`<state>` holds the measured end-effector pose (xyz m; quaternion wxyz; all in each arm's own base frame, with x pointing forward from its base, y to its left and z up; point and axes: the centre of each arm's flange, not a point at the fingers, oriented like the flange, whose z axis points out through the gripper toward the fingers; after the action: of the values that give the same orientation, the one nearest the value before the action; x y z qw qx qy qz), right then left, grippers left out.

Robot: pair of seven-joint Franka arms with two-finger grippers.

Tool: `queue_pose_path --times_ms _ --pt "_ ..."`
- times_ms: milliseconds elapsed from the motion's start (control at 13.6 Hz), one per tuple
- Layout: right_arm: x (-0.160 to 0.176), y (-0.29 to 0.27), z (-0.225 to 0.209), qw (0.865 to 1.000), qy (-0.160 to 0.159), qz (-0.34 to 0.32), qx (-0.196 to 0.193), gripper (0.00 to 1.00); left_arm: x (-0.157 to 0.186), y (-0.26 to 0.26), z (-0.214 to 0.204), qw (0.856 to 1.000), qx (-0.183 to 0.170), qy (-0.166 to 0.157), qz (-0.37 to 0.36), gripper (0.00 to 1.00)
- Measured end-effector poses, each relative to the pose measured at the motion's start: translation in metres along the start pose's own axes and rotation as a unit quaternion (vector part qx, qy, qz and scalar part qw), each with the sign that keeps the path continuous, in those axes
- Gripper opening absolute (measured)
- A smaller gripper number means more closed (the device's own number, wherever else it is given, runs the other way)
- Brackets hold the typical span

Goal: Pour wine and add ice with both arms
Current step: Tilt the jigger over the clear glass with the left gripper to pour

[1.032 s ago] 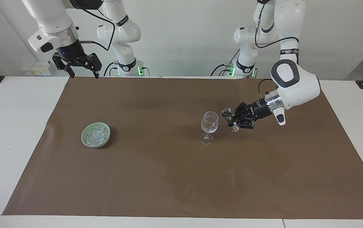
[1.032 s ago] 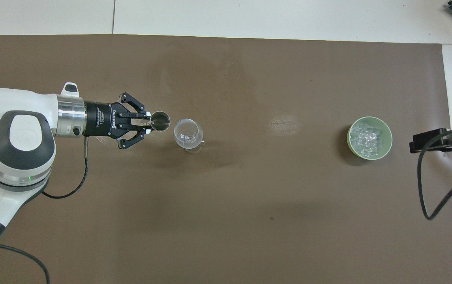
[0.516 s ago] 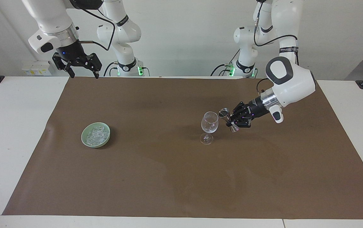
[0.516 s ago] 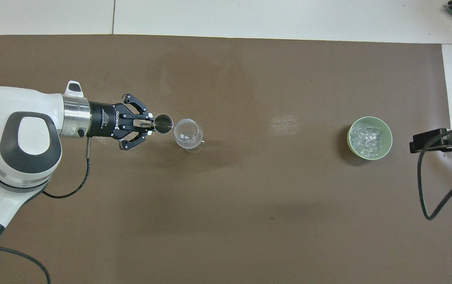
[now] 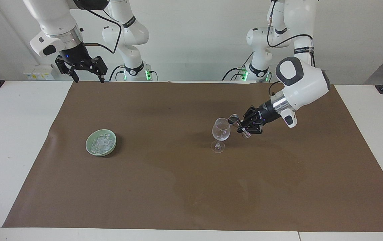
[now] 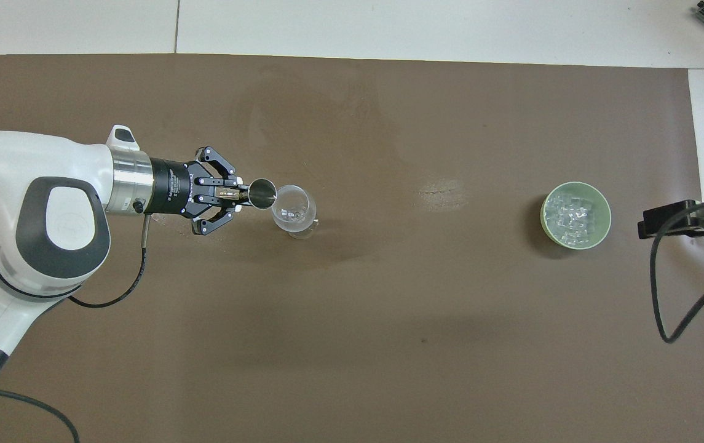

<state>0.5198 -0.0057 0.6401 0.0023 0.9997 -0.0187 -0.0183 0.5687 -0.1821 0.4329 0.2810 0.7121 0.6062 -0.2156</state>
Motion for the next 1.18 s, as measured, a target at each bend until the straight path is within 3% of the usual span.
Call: queue_pose_path --times_ms 1179 --pt "0.000 0.000 0.000 1.000 0.000 0.000 0.000 1.00 -0.046 0.008 0.002 0.994 -0.002 0.106 0.013 0.22"
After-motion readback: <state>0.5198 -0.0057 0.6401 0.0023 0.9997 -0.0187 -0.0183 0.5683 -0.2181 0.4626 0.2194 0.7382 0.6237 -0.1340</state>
